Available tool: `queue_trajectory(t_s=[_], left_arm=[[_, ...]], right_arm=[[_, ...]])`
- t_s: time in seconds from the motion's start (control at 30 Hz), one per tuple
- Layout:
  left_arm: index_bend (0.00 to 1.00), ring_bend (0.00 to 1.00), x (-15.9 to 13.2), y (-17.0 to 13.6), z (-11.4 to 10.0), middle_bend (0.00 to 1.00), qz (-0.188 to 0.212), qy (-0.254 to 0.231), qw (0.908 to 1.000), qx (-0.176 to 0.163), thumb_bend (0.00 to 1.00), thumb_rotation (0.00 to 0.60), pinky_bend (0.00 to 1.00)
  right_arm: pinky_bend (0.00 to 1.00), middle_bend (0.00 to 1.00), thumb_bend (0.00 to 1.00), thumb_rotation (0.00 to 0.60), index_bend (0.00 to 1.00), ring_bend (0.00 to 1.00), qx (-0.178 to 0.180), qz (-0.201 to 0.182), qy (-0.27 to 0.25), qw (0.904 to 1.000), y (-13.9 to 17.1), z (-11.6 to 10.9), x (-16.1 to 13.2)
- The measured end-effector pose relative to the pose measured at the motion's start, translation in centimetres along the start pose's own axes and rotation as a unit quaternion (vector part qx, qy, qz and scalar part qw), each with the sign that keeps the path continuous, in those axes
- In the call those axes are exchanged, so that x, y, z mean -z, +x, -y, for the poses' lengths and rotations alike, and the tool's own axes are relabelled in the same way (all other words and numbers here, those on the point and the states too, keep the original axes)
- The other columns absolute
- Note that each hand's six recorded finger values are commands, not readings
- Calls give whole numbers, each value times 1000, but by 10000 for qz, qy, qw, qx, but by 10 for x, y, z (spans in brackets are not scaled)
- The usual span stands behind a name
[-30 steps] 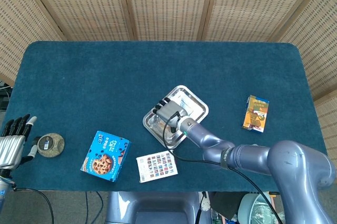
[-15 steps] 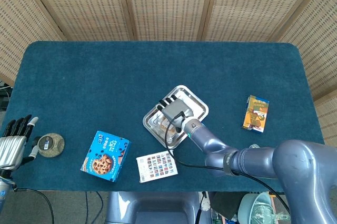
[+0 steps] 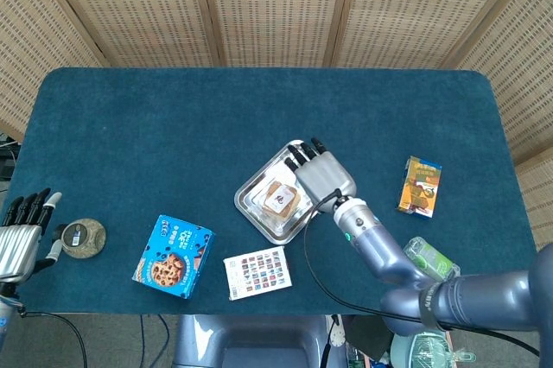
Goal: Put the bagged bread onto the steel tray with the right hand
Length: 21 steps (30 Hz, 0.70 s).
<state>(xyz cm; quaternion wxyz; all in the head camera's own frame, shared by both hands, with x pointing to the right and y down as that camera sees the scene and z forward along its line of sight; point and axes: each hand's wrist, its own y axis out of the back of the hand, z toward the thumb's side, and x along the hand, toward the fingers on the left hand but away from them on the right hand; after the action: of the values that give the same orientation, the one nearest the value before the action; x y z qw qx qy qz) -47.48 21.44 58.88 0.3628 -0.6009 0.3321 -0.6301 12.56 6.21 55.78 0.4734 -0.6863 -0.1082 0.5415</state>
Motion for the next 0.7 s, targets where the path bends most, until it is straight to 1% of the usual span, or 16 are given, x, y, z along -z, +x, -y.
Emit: queue_trajectory(t_s=[0.17, 0.33, 0.47, 0.57, 0.7], left_arm=[[0, 0, -2, -1, 0, 0, 25, 18, 10000, 7, 425, 600, 0], [0, 0, -2, -1, 1, 0, 25, 38, 10000, 2, 425, 600, 0], [0, 0, -4, 0, 1, 0, 32, 57, 10000, 0, 424, 600, 0], [0, 0, -5, 1, 1, 0, 35, 76, 10000, 8, 425, 600, 0], [0, 0, -4, 3, 1, 0, 7, 83, 10000, 10, 425, 600, 0]], right_arm=[[0, 0, 331, 600, 21, 0, 179, 353, -122, 9991, 23, 3, 31], [0, 0, 331, 600, 21, 0, 285, 758, -568, 9951, 49, 14, 68], [0, 0, 331, 600, 21, 0, 373, 1128, -982, 9881, 71, 26, 101], [0, 0, 330, 600, 21, 0, 440, 1398, -1269, 9810, 91, 40, 128], [0, 0, 327, 600, 15, 0, 516, 1712, -1437, 9733, 117, 56, 157]])
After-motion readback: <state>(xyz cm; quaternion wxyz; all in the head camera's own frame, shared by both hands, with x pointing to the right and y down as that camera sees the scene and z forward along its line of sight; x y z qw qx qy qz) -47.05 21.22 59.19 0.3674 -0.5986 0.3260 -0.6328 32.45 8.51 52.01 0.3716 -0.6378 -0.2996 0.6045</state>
